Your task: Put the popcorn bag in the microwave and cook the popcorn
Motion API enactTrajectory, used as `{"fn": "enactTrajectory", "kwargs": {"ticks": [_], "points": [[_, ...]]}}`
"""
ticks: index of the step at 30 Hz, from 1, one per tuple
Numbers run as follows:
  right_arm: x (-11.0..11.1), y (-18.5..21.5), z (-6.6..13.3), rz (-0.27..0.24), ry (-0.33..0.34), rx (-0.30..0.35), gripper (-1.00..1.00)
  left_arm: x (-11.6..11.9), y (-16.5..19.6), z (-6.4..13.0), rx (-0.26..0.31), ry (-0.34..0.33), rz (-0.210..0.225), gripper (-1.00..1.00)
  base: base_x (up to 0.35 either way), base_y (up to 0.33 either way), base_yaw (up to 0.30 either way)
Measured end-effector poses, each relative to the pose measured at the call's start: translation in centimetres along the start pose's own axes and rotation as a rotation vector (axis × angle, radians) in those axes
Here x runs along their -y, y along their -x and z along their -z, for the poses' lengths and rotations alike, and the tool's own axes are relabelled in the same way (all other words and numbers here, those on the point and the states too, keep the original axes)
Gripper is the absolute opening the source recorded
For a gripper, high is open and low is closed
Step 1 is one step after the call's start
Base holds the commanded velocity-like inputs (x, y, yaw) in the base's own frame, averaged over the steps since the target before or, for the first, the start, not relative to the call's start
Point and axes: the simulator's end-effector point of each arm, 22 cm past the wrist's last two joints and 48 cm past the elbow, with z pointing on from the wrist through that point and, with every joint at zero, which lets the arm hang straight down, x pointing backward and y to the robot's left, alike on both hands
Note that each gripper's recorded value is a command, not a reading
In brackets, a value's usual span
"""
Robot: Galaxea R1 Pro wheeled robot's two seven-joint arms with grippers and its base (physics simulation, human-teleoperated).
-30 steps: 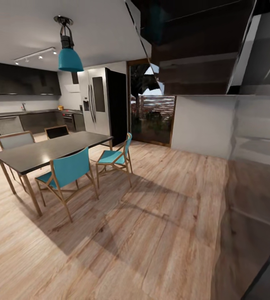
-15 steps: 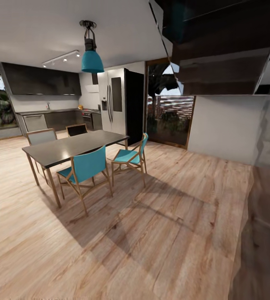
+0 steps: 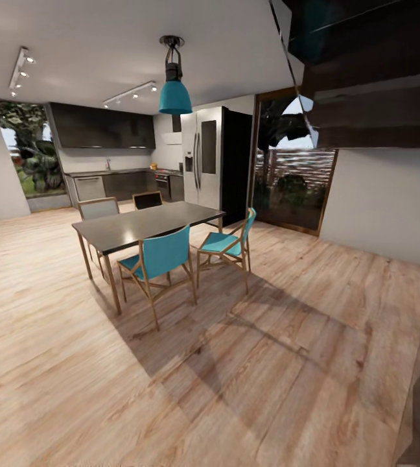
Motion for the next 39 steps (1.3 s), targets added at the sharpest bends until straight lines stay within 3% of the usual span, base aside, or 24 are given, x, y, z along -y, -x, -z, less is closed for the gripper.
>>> {"fn": "enactTrajectory", "kwargs": {"ticks": [39], "points": [[-0.01, 0.01, 0.0, 0.0, 0.001, 0.0, 1.0, 0.0, 0.0, 0.0, 0.0, 0.0, 0.0, 1.0, 0.0, 0.0, 0.261]]}}
